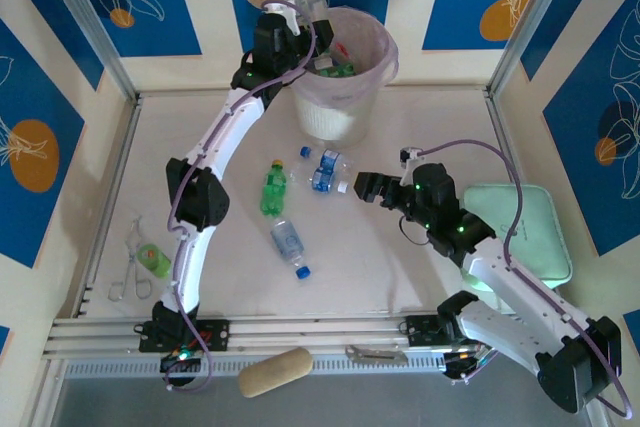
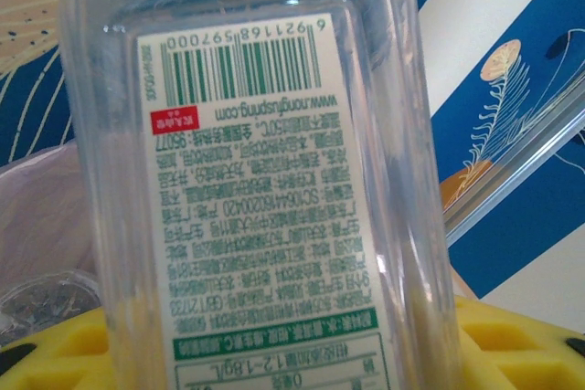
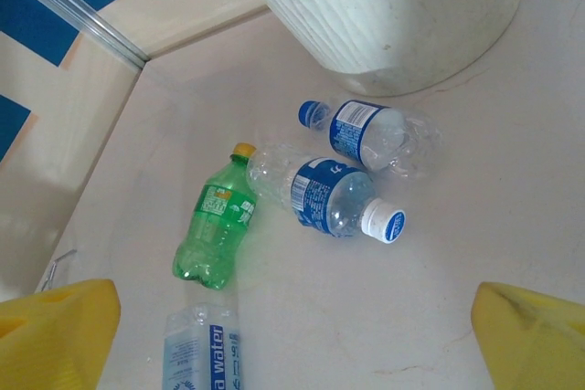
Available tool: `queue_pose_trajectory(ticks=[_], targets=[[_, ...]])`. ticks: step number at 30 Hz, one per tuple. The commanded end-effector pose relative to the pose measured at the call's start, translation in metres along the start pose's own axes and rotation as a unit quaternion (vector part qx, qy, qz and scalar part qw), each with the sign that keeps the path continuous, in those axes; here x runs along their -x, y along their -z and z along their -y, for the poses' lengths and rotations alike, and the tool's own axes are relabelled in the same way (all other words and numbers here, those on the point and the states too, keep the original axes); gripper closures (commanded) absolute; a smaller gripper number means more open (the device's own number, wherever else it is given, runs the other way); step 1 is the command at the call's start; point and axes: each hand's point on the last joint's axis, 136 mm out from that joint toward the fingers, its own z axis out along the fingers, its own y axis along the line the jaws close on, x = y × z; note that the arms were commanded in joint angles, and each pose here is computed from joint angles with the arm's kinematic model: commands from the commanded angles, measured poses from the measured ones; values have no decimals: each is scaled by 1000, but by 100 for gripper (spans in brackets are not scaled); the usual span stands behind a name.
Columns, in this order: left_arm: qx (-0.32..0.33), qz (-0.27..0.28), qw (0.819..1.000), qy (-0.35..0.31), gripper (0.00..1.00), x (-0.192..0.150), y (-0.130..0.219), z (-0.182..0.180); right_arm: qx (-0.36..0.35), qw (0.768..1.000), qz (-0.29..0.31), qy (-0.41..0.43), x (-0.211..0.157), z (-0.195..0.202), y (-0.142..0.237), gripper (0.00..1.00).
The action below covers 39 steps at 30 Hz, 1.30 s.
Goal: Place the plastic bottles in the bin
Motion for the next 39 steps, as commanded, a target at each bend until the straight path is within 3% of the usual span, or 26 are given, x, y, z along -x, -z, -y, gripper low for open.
queue_pose_trajectory(ticks=[1,5,12,19,27,32,39], targets=[[-9,30,1000,-2,49,17,2,12,-9,1000,6,-9,-1,6,4,1],[-9,26,1000,-7,30,17,4,13,-8,1000,6,-10,-1,6,4,1],[-14,20,999,-23,13,22,11,20,-5,1000,2,-12,-2,5,-1,1],[-28,16,998,-49,11,34,35,36,0,1000,-12,-14,-6,3,-10,1],[-5,54,992,-113,0,39,108,37,12,998,-63,12,-21,-9,-37,1],[32,46,992,-117,0,13,156,11,15,990,-122,73,-37,-26,-62,1],[123,7,989,-76,0,-52,220,-57,-1,960,-213,182,-58,-39,-96,1]])
